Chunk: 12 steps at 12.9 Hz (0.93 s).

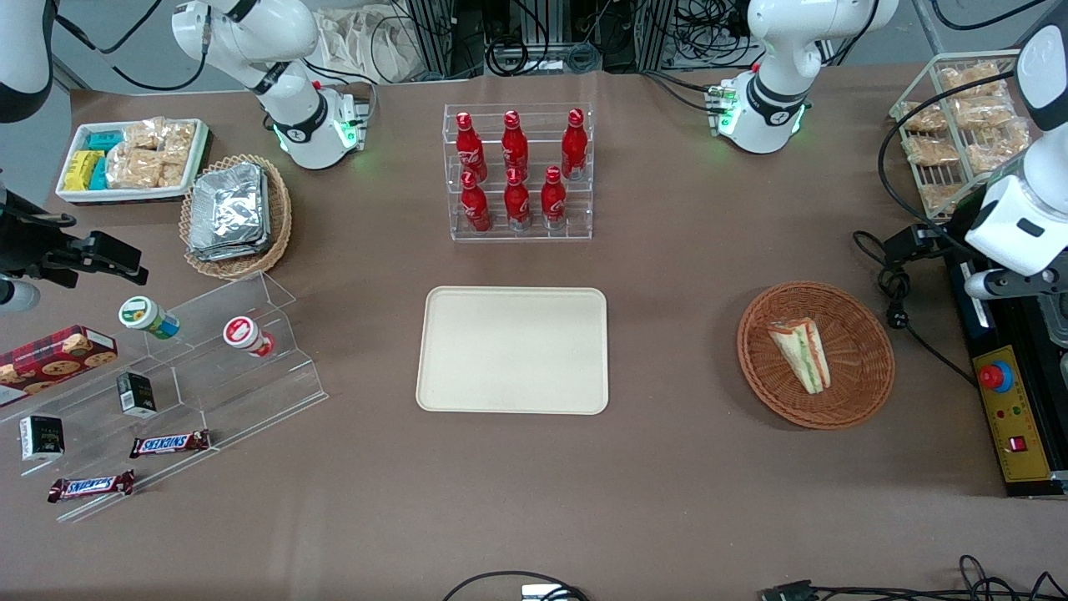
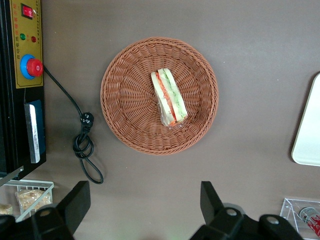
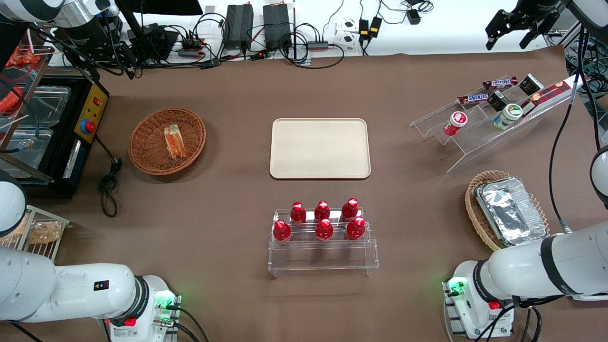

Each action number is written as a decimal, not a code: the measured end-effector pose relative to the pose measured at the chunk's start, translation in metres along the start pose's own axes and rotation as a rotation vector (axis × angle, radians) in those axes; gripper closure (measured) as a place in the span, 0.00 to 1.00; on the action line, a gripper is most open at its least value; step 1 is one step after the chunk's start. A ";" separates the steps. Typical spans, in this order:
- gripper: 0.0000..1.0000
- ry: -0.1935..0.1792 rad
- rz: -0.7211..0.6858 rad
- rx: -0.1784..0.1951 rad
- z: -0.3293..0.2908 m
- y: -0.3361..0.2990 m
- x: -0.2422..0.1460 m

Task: Place sandwich from basket to tray
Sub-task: 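Lower the open left gripper over the wrapped sandwich in the wicker basket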

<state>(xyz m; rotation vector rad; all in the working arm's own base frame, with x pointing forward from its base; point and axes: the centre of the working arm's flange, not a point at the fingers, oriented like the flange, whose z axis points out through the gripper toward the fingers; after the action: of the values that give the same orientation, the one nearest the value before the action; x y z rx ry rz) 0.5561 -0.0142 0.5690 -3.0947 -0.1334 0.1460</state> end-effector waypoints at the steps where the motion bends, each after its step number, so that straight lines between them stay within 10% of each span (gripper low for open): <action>1: 0.02 -0.004 -0.023 0.000 0.002 -0.001 0.001; 12: 0.00 -0.175 -0.289 -0.012 0.149 0.008 0.071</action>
<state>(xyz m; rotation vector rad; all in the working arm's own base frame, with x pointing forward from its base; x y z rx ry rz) 0.6129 -0.0109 0.4134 -3.0246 -0.5846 0.4038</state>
